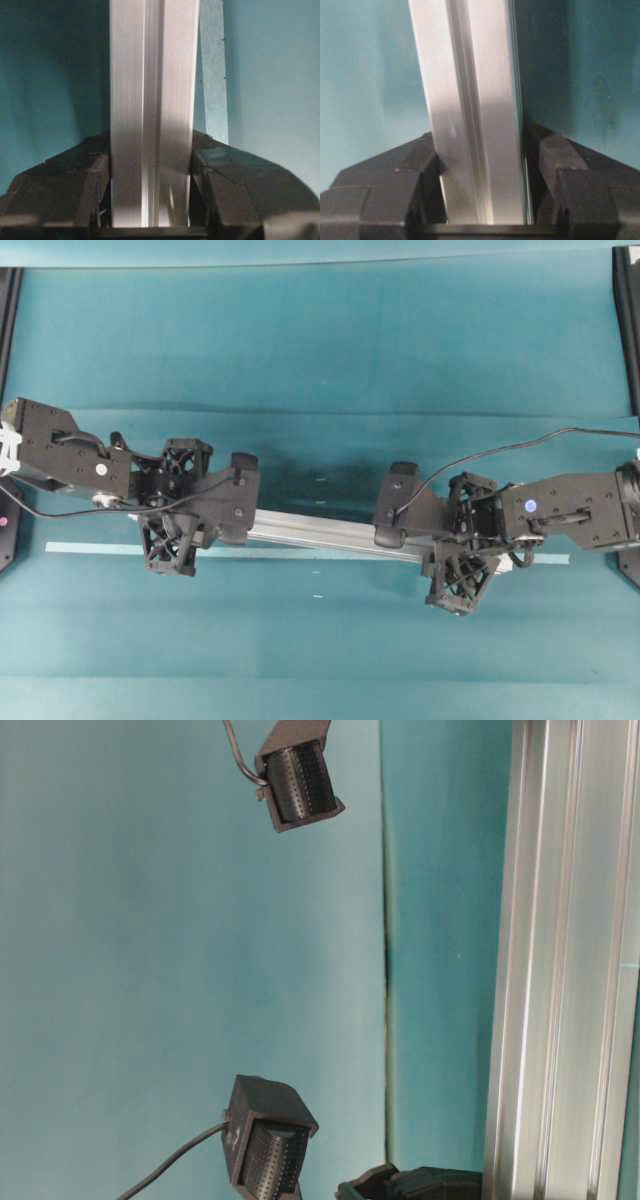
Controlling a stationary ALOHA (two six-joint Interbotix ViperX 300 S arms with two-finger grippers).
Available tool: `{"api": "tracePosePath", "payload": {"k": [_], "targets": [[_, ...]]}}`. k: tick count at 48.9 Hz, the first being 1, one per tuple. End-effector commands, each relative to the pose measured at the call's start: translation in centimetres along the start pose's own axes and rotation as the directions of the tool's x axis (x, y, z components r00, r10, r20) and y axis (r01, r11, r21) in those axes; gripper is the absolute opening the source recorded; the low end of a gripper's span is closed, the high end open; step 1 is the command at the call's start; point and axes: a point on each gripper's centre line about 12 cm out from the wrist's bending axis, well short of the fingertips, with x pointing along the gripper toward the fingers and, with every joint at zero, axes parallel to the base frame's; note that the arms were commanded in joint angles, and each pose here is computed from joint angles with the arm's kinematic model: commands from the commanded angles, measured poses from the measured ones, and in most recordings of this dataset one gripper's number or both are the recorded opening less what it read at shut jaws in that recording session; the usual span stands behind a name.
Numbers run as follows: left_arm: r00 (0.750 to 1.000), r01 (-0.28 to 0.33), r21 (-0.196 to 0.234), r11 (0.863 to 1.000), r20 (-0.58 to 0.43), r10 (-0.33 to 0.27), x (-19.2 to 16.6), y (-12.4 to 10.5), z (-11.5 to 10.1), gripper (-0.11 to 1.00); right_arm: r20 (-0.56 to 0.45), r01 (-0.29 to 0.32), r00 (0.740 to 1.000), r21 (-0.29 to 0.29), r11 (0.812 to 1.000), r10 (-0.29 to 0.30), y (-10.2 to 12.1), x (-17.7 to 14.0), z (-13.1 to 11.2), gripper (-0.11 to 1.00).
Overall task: Lift the metal rail with both hands.
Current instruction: 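Lift the rail with both grippers and straighten it level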
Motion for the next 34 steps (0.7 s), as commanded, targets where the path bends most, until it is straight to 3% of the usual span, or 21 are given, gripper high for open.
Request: {"api": "tracePosePath", "payload": {"k": [1, 12, 23, 34], "targets": [[1.0, 0.006, 0.006, 1.0, 0.023, -0.007, -0.3, -0.6, 0.5, 0.3, 0.014, -0.004, 1.0, 0.025, 1.0, 0.004, -0.2, 0.0, 0.6, 0.44], [1.0, 0.0, -0.004, 1.0, 0.02, 0.0, -1.0, 0.0, 0.8, 0.3, 0.04, -0.014, 0.999, 0.072, 0.997, 0.011, -0.8, -1.3, 1.5, 0.44], [1.0, -0.003, -0.007, 1.0, 0.02, 0.003, -4.9, 0.3, 2.2, 0.3, 0.08, -0.033, 0.996, 0.096, 0.995, 0.026, -0.7, -6.5, 3.6, 0.44], [1.0, -0.004, -0.026, 1.0, 0.016, 0.004, -10.6, 0.6, 4.5, 0.3, 0.027, -0.025, 0.999, 0.09, 0.996, 0.022, -0.3, -12.3, 4.4, 0.43]]}}
